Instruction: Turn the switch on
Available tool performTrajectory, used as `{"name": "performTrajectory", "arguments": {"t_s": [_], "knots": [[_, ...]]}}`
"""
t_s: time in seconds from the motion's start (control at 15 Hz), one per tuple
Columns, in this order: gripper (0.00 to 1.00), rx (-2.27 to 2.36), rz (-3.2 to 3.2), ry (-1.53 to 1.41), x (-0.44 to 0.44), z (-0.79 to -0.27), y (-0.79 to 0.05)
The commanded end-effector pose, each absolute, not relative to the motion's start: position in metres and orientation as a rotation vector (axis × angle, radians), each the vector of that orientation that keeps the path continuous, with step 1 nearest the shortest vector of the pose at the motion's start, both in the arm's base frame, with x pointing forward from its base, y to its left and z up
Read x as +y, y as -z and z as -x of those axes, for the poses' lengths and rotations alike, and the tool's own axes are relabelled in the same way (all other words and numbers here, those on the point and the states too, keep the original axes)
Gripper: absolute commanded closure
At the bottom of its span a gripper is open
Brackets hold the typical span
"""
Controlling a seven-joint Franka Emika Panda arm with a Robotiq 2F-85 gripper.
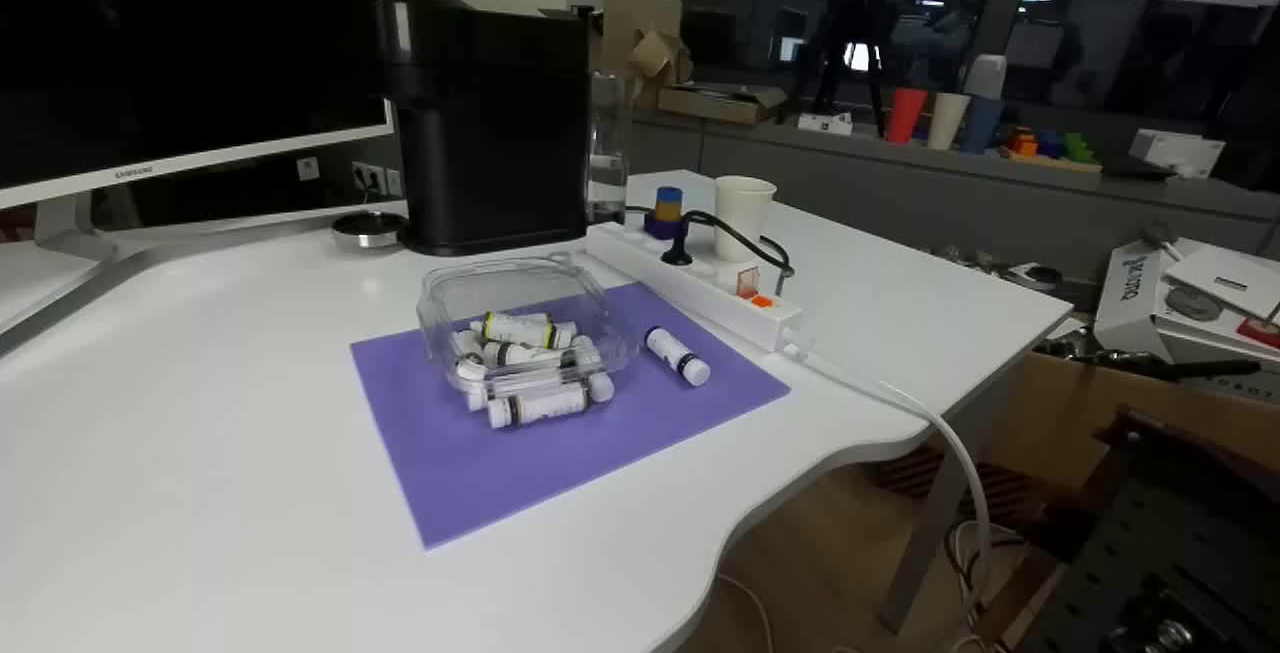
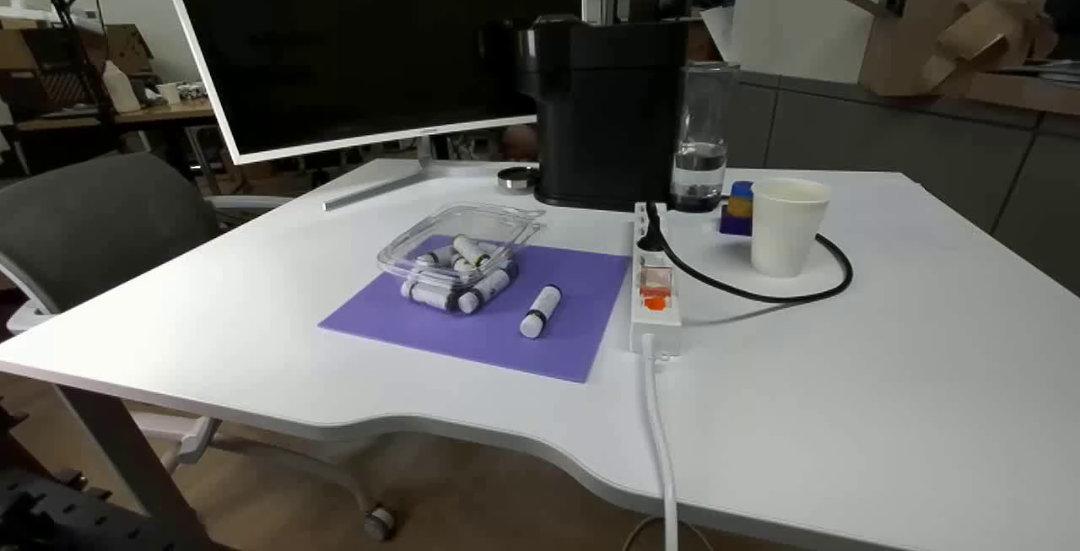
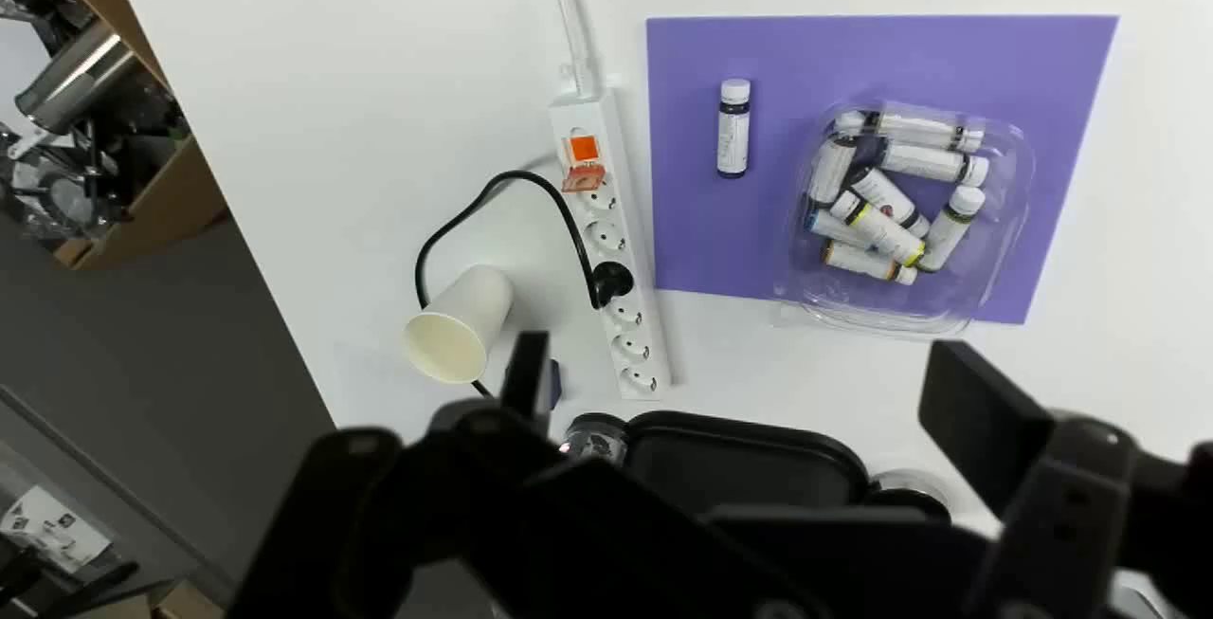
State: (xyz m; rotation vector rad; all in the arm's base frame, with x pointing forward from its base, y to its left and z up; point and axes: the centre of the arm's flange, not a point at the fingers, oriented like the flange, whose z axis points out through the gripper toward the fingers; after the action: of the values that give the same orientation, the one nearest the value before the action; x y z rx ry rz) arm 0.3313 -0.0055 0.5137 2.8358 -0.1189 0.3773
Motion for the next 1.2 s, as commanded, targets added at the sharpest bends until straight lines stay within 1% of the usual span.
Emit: {"name": "performTrajectory", "arguments": {"t_s": [0.0,0.67,0.8,1.13], "knots": [[0.0,-0.119,-2.836,-0.378,-0.005,-0.331,-0.514],[0.0,-0.119,-2.836,-0.378,-0.005,-0.331,-0.514],[0.0,-0.153,-2.836,-0.398,-0.013,-0.338,-0.51],[0.0,-0.269,-2.847,-0.406,-0.066,-0.378,-0.477]]}}
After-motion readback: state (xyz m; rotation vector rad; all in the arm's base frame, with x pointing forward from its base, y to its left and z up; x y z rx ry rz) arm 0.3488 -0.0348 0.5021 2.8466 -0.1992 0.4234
